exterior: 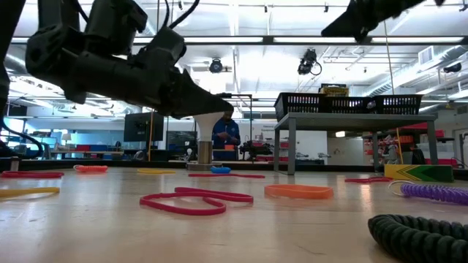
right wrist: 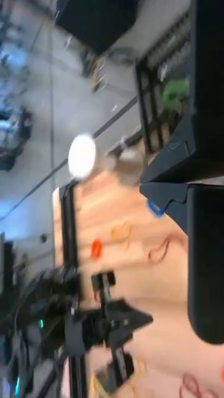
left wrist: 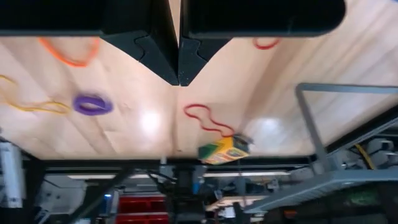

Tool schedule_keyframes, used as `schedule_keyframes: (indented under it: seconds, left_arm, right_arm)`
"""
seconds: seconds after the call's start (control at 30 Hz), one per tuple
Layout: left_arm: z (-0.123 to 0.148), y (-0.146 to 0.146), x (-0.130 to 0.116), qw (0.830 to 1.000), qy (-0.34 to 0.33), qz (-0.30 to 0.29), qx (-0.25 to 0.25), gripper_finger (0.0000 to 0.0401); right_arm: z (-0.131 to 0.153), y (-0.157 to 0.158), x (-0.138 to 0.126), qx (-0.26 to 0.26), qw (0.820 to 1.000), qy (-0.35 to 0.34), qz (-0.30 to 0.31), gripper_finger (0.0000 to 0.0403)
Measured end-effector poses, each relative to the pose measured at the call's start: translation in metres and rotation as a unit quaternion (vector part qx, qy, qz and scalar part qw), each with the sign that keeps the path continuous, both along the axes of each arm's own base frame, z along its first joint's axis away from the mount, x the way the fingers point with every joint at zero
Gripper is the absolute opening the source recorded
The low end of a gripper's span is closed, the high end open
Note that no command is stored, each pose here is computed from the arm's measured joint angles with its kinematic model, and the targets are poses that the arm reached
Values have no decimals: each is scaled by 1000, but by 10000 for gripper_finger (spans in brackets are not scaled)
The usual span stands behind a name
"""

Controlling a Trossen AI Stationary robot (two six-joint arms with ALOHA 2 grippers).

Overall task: Pick & Place Office Desk Supplies
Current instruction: Put the yellow rubberband into the right black basket on the shelf

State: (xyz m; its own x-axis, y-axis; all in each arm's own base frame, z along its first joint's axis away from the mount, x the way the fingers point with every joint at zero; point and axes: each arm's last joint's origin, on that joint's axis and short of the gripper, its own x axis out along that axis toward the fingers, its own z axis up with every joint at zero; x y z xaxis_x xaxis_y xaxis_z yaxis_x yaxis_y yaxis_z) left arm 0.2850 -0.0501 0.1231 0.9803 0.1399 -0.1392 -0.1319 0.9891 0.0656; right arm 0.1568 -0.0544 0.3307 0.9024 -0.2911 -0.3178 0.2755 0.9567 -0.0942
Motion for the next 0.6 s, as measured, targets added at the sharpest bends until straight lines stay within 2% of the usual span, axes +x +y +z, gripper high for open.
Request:
schedule_keyframes:
  seconds: [0.17,0.33,0.6]
  left_arm:
    - [-5,-10,-3,1000,22,-15,-11,9]
    - [-13,-25,-6,997,72,-37,-5,9]
    - [-9,-70,8,981,188,-19,34,18]
  right_arm:
    - [-49,26,14,-12,999,-38,1,4]
    - [-95,56,20,-19,999,-39,-5,4]
    - [-135,105,15,-36,996,-46,62,4]
